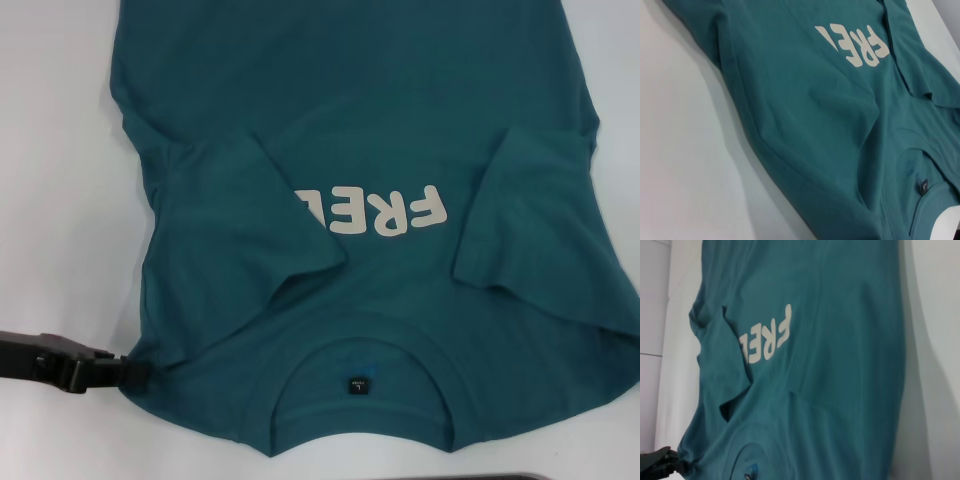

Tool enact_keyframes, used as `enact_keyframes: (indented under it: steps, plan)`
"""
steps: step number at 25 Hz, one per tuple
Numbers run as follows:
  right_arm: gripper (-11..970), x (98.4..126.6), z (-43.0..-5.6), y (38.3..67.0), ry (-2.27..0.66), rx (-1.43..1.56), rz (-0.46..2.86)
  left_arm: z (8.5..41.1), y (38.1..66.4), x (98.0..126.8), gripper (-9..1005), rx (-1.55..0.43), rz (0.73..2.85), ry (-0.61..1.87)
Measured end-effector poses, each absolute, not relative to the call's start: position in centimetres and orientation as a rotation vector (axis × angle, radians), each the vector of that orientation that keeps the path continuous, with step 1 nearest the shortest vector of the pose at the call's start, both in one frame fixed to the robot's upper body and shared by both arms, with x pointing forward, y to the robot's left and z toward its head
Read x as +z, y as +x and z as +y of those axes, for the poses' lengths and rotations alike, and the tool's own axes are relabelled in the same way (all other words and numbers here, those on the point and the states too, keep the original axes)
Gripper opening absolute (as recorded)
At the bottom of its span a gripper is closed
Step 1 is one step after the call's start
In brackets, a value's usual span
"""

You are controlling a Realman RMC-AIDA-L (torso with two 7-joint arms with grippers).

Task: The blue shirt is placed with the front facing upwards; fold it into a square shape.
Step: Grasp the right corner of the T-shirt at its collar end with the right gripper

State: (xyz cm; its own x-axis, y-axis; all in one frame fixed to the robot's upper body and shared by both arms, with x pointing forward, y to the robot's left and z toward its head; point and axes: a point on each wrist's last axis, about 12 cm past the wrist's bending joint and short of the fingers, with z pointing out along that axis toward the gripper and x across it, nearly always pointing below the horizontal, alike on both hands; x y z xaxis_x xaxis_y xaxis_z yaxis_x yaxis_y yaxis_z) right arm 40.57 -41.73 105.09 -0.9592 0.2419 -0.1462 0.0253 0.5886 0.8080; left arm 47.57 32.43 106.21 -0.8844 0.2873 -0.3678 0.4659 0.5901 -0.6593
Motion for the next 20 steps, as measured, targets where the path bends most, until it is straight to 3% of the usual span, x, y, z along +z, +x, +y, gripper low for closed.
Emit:
enact_keyframes:
  steps: [5, 20]
  plan:
    - [32, 104.9, -42.0, 39.9, 0.231, 1.297, 2.586, 32.4, 47.6, 106.2, 79, -1.173, 2.597, 0.623]
    - [32, 105.0, -43.4, 37.5, 0.238, 1.26, 2.486, 32.7, 46.3, 105.7, 79, -1.256, 2.627, 0.57]
